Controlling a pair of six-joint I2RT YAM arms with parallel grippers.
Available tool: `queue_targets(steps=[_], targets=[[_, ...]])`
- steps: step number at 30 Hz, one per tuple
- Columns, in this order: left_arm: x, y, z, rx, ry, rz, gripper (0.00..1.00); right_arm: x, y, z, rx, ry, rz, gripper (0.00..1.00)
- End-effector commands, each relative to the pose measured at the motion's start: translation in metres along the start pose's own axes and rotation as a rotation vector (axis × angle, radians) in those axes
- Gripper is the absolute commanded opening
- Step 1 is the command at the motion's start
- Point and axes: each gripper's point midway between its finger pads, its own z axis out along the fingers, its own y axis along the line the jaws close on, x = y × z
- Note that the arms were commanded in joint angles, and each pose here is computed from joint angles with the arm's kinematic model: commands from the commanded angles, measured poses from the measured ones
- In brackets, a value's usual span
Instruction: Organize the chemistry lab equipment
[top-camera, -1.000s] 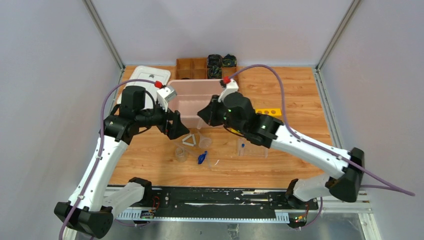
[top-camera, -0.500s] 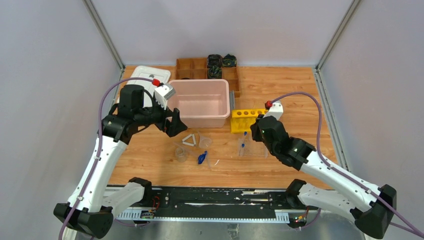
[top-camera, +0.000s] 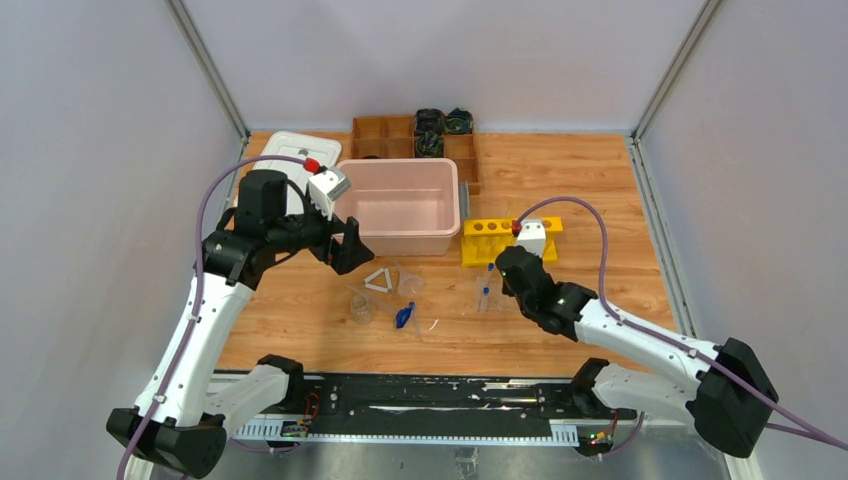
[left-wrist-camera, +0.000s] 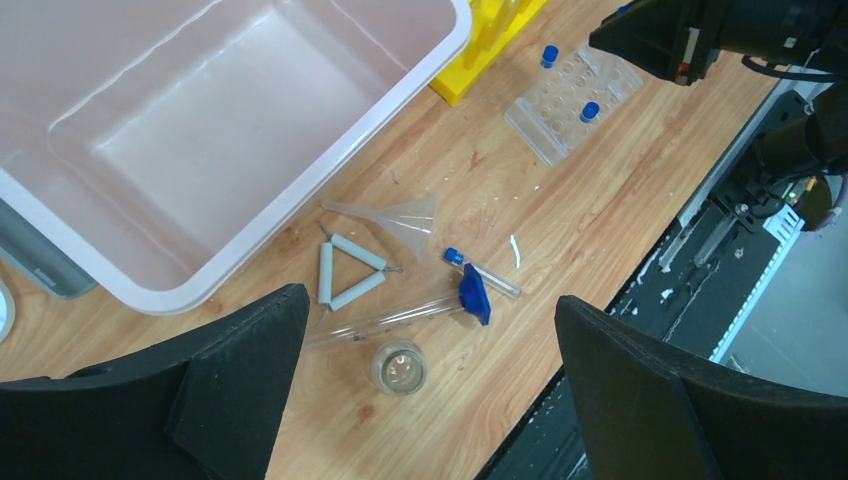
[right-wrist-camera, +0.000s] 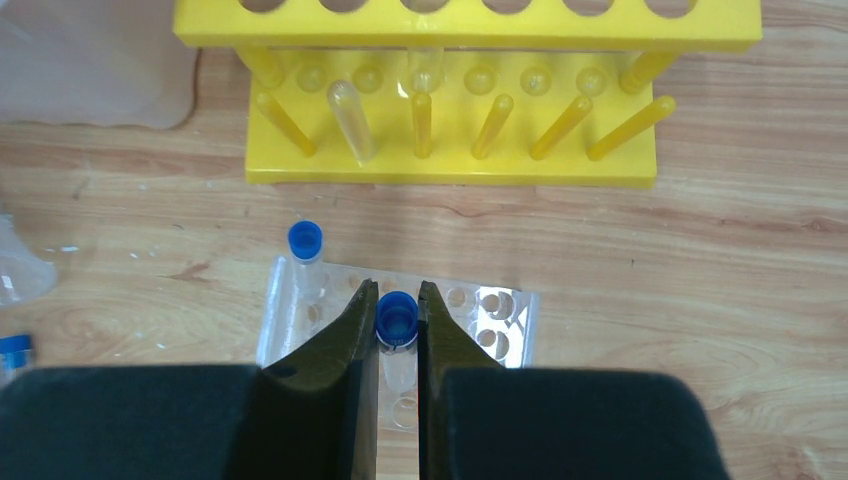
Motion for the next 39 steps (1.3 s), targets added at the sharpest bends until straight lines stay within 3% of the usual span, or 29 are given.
queue_targets(steps=[1, 21, 39], targets=[[-0.009, -0.004, -0.007, 0.001, -0.031, 0.04, 1.0, -0.002, -0.01, 0.013, 0.061, -0.055, -0.01, 0.0], [-0.01, -0.004, -0.007, 0.002, -0.034, 0.047, 1.0, 0.017, -0.006, 0.024, 0.018, -0.085, 0.008, 0.0], [-0.012, -0.002, -0.006, 0.0, -0.031, 0.046, 1.0, 0.024, -0.028, 0.02, 0.099, -0.107, 0.018, 0.0]])
